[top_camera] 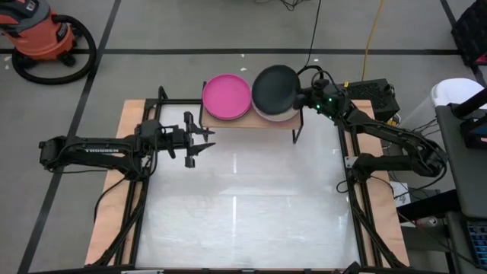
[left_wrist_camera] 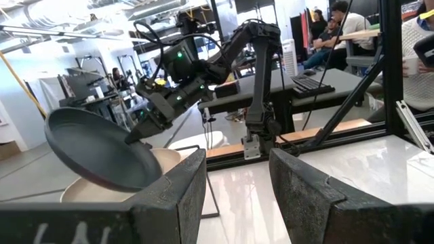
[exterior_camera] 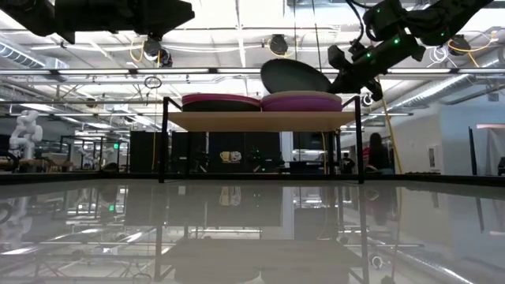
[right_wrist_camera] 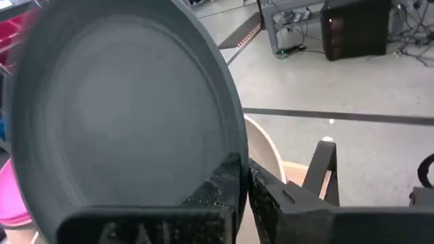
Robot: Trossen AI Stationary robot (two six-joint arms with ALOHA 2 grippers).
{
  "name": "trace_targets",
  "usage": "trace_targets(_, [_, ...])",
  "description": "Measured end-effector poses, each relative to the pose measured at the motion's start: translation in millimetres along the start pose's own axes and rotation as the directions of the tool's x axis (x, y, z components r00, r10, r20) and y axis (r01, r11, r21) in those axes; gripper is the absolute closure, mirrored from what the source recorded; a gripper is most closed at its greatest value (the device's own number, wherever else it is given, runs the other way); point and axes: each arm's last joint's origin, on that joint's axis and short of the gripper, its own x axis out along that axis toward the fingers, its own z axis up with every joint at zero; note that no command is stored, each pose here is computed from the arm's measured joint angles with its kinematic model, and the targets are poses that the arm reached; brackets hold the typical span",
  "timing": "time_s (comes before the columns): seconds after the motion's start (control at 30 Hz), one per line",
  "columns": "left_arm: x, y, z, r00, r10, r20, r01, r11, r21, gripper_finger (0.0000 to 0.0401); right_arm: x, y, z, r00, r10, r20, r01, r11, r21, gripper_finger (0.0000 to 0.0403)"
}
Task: Place and stack plates onto a shelf
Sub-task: Stack the black plate on top of the light brown plate on the shelf, then return to Home Position
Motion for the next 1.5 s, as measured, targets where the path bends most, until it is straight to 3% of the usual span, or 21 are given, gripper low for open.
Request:
trace_targets(0.13, [0.0,0.0,0.0,1.000,0.000,0.000,0.000,1.000,0.000,0.0233,-0.1,1.2,1.5,1.000,0.024,0.010,-0.023,0.999,-0.027,0.0365])
trace_targets(0.33, [0.0,0.0,-0.1,1.000,-0.001,-0.001,0.001,1.000,0.000,0.0233,-5.8,3.1,5.3,0.998,0.053,0.022,-0.051,0.996,-0.068,0.0290])
trace_targets(0.47, [0.0,-0.5,-1.8,1.000,-0.005,-0.019,0.005,1.000,-0.002,0.0233,-21.8,8.7,15.9,0.986,0.159,0.060,-0.148,0.977,-0.155,0.0250])
trace_targets(0.57, [-1.3,-0.4,-0.6,1.000,-0.004,-0.015,0.004,1.000,-0.002,0.0233,-41.7,14.5,22.8,0.969,0.233,0.081,-0.210,0.953,-0.220,0.0241])
trace_targets(0.8, [-19.9,1.5,18.2,0.997,0.029,0.067,-0.029,1.000,-0.001,0.0233,-90.5,19.8,24.6,0.954,0.293,0.070,-0.255,0.910,-0.328,0.0264])
trace_targets(1.0, [-38.6,5.6,23.4,0.984,0.176,0.012,-0.176,0.984,0.001,0.0233,-112.5,19.8,16.7,0.950,0.311,0.031,-0.279,0.887,-0.367,0.0296])
trace_targets(1.23, [-55.5,6.0,21.6,0.974,0.222,0.033,-0.222,0.975,0.006,0.0233,-109.8,8.9,-31.8,0.945,0.328,0.019,-0.295,0.874,-0.386,0.0327])
trace_targets(1.37, [-67.5,6.3,12.3,0.952,0.297,0.074,-0.298,0.954,0.010,0.0233,-104.6,1.5,-63.8,0.893,0.433,0.123,-0.368,0.859,-0.356,0.0339])
trace_targets(1.5, [-81.7,7.0,2.4,0.918,0.382,0.105,-0.384,0.923,-0.006,0.0233,-109.7,-1.4,-79.7,0.776,0.551,0.305,-0.468,0.829,-0.306,0.0346])
